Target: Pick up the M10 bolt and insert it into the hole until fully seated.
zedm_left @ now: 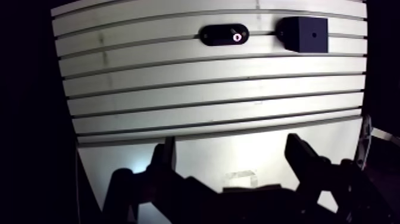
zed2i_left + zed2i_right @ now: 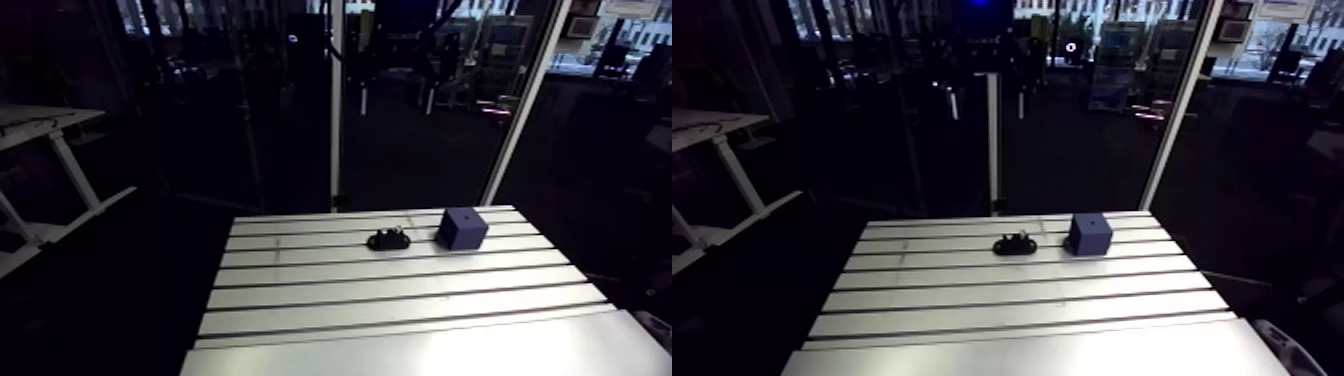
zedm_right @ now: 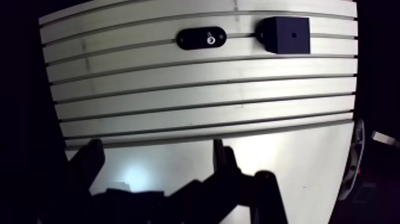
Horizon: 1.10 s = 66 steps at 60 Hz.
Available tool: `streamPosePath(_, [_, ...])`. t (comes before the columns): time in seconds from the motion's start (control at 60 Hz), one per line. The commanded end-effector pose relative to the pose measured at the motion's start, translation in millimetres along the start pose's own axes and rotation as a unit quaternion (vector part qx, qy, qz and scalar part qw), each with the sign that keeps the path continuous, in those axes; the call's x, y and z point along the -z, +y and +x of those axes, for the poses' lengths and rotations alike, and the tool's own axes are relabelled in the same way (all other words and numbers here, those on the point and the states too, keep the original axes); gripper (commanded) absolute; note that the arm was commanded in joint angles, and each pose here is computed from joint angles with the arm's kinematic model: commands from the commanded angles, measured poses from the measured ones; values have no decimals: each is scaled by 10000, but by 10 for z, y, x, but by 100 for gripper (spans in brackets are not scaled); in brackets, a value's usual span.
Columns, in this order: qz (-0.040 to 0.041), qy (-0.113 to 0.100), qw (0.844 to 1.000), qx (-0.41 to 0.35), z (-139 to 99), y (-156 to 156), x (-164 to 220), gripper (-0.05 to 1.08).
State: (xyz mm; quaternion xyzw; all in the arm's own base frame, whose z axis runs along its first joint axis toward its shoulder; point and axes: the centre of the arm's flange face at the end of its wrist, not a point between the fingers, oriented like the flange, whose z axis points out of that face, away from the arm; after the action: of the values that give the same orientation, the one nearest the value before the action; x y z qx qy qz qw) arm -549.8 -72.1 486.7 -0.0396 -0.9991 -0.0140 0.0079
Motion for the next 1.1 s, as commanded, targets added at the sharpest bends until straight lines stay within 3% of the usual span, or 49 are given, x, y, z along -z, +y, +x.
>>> streamPosePath(0.017, [42, -106, 9999, 72, 243, -2, -38, 1])
streamPosePath(0.817, [40, -51, 9999, 78, 254, 0, 16, 1])
streamPosePath(1.1, [-4, -46, 9998, 170, 260, 8, -37, 1])
